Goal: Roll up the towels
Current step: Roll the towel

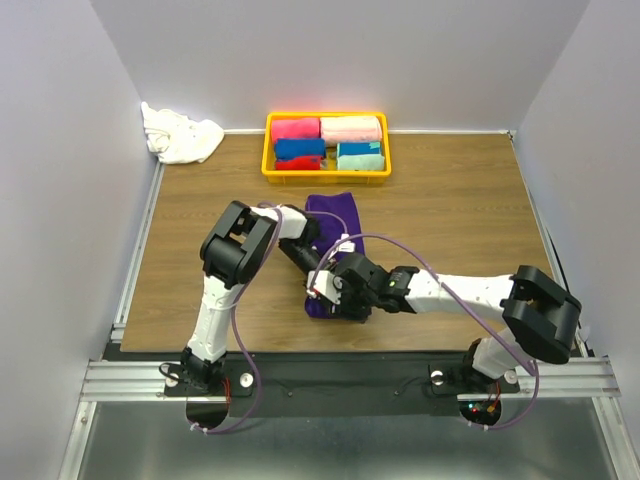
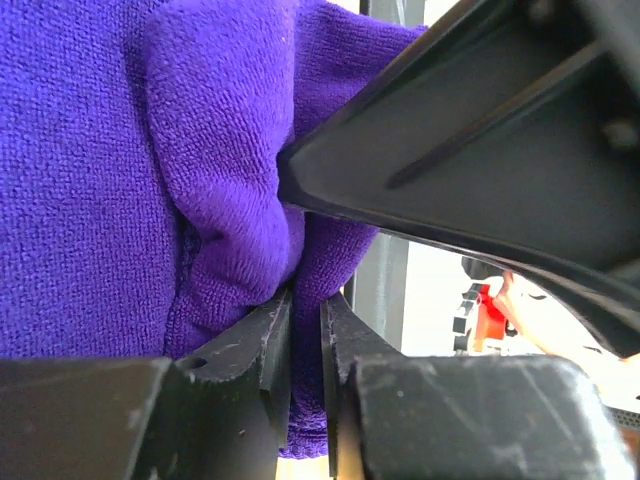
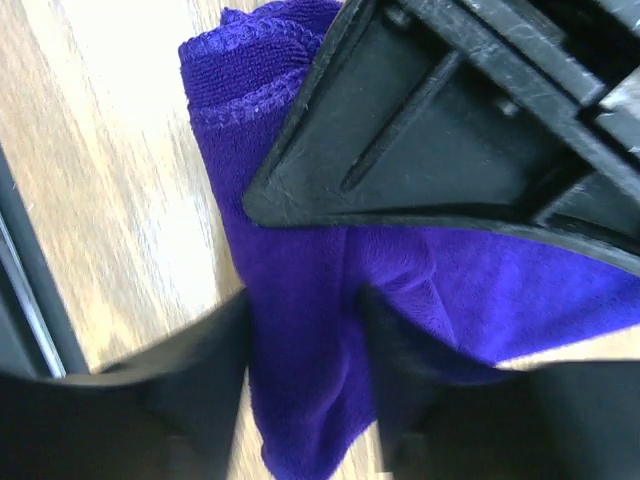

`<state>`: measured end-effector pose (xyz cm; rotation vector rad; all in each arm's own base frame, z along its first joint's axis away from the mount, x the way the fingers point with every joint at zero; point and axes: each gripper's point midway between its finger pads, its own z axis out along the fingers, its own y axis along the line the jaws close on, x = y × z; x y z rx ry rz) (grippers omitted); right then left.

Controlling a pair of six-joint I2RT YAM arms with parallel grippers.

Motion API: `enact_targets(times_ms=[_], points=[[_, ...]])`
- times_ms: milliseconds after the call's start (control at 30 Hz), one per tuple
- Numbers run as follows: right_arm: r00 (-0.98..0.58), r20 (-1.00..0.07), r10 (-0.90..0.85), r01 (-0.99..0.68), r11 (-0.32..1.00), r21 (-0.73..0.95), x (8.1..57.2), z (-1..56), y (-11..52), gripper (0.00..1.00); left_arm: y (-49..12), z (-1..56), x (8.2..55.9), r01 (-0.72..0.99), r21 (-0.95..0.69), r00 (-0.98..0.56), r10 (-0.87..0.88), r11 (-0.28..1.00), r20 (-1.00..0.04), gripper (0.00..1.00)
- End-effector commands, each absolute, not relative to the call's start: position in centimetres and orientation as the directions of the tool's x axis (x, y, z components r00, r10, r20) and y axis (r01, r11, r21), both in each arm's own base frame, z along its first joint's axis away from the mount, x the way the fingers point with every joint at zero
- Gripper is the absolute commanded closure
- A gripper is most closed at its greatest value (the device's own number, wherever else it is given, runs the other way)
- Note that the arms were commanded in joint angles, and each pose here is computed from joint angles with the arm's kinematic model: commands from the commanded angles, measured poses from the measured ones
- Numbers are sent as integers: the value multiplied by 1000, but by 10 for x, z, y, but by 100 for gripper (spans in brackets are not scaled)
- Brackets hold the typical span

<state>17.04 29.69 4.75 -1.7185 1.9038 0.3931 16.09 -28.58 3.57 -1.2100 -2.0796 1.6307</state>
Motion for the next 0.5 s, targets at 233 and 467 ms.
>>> enact_targets(times_ms=[233,467], points=[[-131,-643,-755,-991,117,64,141,48,312,99,-271,61,186,627,-779,-564,671,-33,-482,52],[-241,-618,-748,-962,102,251,123,53,305,99,-233,85,221,704,-708,-591,599,56,-541,47]])
